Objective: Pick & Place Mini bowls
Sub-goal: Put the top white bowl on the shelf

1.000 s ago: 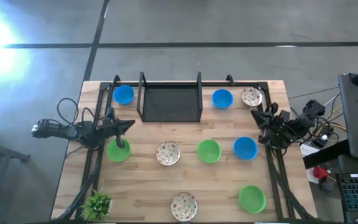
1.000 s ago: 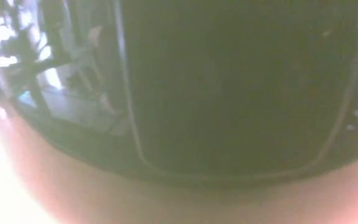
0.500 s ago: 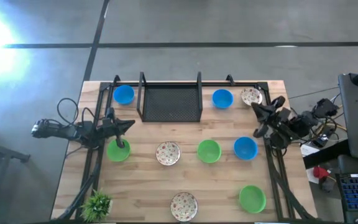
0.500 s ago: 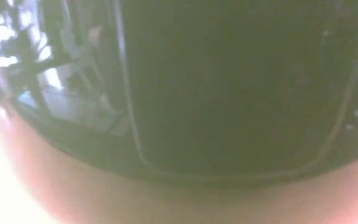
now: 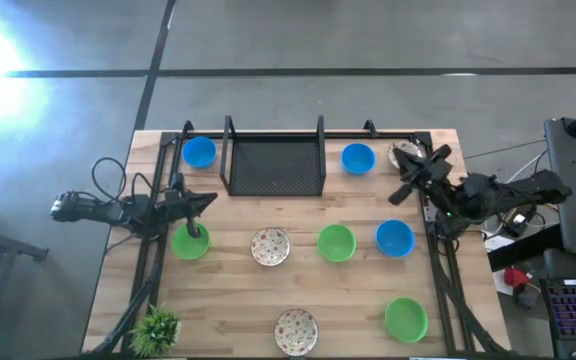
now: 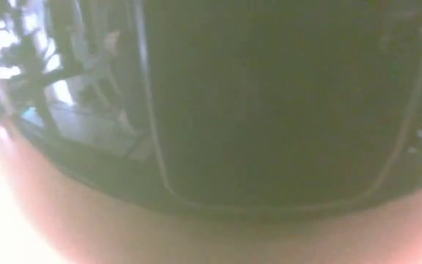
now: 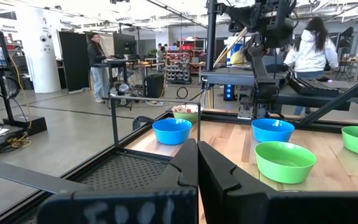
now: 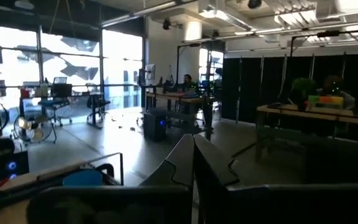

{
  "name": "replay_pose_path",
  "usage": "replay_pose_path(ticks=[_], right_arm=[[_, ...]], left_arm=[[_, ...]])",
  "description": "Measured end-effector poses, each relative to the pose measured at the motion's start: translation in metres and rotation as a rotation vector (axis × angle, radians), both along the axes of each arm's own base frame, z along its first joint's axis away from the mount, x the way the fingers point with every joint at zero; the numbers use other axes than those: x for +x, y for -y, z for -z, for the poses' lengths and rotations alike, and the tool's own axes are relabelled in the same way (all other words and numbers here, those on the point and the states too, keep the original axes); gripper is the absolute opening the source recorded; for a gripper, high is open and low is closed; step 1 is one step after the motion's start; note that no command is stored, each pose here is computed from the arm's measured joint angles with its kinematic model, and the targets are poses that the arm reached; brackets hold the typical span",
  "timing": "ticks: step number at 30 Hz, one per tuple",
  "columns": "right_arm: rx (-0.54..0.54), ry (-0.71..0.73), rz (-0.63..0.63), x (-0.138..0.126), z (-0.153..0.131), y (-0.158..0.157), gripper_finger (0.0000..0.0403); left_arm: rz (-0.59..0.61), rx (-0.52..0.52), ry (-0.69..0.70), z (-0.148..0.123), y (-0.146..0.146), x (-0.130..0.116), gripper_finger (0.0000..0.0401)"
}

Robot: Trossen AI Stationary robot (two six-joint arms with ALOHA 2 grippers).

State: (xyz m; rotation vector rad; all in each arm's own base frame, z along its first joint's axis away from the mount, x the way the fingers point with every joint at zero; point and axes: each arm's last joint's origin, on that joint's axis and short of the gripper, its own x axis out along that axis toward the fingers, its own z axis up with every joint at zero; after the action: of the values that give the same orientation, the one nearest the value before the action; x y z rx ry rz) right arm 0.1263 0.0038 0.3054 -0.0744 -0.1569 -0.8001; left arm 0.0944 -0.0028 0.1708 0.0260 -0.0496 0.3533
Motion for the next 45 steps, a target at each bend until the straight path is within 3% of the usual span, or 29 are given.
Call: replay_pose_path(ticks=[7,20,24,35,40,45], right_arm=[[0.202,-0.085,0.009,0.018,0.004,0.017,0.0008],[0.519,-0.237,0.217,0.016,-0.004,0.060,0.0008],[0.595,-0.255,0.220,0.017,0.002,0.074,0.0008],[0.928,-0.269,0.270,0.010,0.031,0.129,0.0008],[1.015,-0.328,0.320,0.009,0.045,0.144,0.0008],[1.021,-0.426,0.329,0.015,0.057,0.153,0.0008]], left_arm=[[0.000,0.000,0.000,0.000,0.000,0.000,0.0000],[0.000,0.000,0.000,0.000,0.000,0.000,0.0000],[0.000,0.000,0.000,0.000,0.000,0.000,0.0000],[0.000,0.000,-0.001,0.000,0.000,0.000,0.0000],[0.000,0.000,0.000,0.000,0.000,0.000,0.0000],[0.000,0.000,0.000,0.000,0.000,0.000,0.0000]])
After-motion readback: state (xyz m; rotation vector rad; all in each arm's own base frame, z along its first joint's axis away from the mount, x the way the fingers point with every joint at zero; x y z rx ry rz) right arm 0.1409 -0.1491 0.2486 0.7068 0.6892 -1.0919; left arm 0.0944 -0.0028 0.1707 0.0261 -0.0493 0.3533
